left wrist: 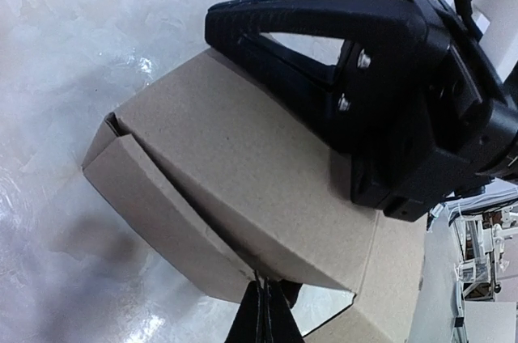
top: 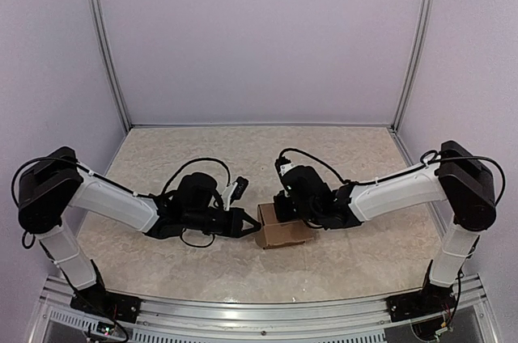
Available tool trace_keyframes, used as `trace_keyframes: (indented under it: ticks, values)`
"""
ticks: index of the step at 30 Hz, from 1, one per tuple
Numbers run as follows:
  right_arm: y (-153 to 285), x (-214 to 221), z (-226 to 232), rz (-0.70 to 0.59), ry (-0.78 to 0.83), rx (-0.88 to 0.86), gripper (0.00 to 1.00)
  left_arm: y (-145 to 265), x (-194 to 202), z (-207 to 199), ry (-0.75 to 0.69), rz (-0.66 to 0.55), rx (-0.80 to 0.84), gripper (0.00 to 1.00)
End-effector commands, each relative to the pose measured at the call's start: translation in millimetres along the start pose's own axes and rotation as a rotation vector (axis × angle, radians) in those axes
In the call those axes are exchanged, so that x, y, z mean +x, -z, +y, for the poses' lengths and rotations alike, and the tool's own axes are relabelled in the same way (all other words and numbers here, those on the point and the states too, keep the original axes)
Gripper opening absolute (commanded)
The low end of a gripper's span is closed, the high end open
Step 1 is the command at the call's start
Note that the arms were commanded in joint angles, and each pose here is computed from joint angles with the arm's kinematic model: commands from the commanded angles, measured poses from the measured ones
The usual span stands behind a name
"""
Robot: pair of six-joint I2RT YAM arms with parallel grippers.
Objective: Fold the paper box
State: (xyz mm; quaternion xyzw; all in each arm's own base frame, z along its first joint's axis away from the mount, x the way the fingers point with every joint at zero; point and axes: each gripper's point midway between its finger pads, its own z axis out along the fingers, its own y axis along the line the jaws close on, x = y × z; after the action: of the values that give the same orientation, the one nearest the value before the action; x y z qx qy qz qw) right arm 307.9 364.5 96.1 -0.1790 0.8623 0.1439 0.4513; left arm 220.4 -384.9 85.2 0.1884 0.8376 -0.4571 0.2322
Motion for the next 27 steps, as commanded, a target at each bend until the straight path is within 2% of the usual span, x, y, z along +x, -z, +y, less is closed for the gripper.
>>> trace_keyframes:
  ticks: [1,10,16,20,23,27]
  values:
    - [-5,23,3,0.065,0.048,0.014,0.01,-8,-8,-2,-0.003,-0.007,0.015,0.02]
    - [-4,26,7,0.069,0.058,0.018,0.01,-7,-5,9,-0.005,0.004,-0.022,0.02]
    - [-3,38,7,0.068,0.066,0.037,0.0,7,-6,31,-0.019,0.004,-0.152,0.09]
    - [-2,44,8,0.059,0.054,0.036,0.0,22,-15,39,-0.056,-0.003,-0.261,0.1]
    - [0,42,7,0.047,0.056,0.043,0.0,31,-28,28,-0.081,-0.037,-0.259,0.12]
    - [2,39,3,0.022,0.055,0.058,0.0,32,-43,2,-0.117,-0.062,-0.188,0.2]
